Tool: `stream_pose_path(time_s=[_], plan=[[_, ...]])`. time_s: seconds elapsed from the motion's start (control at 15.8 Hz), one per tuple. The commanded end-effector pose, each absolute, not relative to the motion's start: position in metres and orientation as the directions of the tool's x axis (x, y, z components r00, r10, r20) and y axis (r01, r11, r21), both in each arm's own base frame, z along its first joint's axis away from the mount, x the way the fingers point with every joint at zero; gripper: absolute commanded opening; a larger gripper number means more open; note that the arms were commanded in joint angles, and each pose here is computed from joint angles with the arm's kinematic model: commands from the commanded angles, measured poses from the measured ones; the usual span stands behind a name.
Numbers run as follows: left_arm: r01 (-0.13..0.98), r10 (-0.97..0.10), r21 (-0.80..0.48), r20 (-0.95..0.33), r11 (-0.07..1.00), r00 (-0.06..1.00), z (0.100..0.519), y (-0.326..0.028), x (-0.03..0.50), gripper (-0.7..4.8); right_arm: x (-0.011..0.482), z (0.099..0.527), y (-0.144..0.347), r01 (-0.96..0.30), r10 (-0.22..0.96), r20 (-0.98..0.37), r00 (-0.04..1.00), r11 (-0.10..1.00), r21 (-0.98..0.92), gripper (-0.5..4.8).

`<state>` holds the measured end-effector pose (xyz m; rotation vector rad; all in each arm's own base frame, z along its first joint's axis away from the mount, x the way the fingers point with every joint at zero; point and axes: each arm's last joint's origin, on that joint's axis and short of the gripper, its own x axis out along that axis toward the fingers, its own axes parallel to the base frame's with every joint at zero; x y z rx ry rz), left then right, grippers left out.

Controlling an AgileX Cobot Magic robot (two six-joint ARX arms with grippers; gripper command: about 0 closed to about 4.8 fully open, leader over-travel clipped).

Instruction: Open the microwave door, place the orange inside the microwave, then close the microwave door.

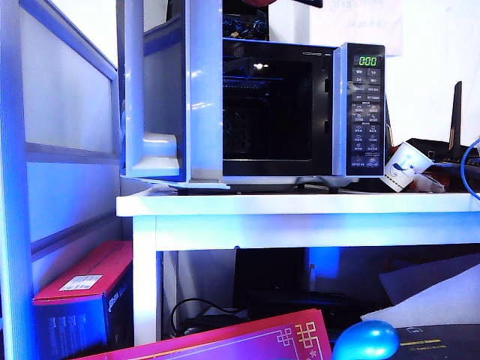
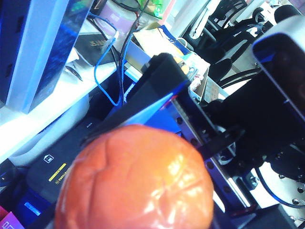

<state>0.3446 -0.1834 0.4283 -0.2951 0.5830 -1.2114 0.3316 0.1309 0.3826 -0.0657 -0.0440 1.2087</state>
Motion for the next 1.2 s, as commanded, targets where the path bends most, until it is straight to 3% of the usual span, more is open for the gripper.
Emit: stream_pose_path(time_s=[0.06,0.19,0.25,0.32,0.57,0.7,0.82,1.01,1.2], plan=[[0.807,-0.947,-0.504,-0.245,0.308,0.208,0.4317,-0.184,0.3422,1.92,0.3294,0.3865,0.135,-0.926,0.93,0.014,0.366,0.366,-0.091,4.79],[0.807,-0.947,-0.504,-0.245,0.308,0.209,0.4317,-0.184,0.3422,1.92,0.3281,0.3868,0.1378,-0.928,0.933,0.016,0.36,0.36,-0.094,4.75],[0.807,-0.947,-0.504,-0.245,0.308,0.208,0.4317,-0.184,0.3422,1.92,0.3279,0.387,0.1381,-0.929,0.934,0.018,0.357,0.357,-0.097,3.54],[0.807,-0.947,-0.504,-0.245,0.308,0.209,0.4317,-0.1839,0.3422,1.92,0.3279,0.387,0.1381,-0.929,0.934,0.018,0.357,0.357,-0.1,3.33],[0.807,-0.947,-0.504,-0.245,0.309,0.209,0.4317,-0.1838,0.3423,2.06,0.3279,0.3871,0.1379,-0.929,0.934,0.018,0.357,0.357,-0.1,3.33],[0.807,-0.946,-0.503,-0.246,0.31,0.21,0.4317,-0.1837,0.3424,3.64,0.3275,0.3876,0.1378,-0.929,0.934,0.019,0.357,0.357,-0.101,3.36],[0.806,-0.946,-0.502,-0.246,0.312,0.213,0.4317,-0.1835,0.3425,4.79,0.3275,0.3876,0.1378,-0.929,0.934,0.019,0.357,0.357,-0.101,3.36],[0.808,-0.943,-0.496,-0.247,0.32,0.222,0.4318,-0.1831,0.343,4.79,0.3276,0.3878,0.1375,-0.928,0.934,0.02,0.357,0.357,-0.103,3.36],[0.789,-0.904,-0.448,-0.28,0.421,0.324,0.4308,-0.1811,0.3461,4.79,0.3289,0.3901,0.1314,-0.92,0.927,0.031,0.373,0.374,-0.119,3.37]])
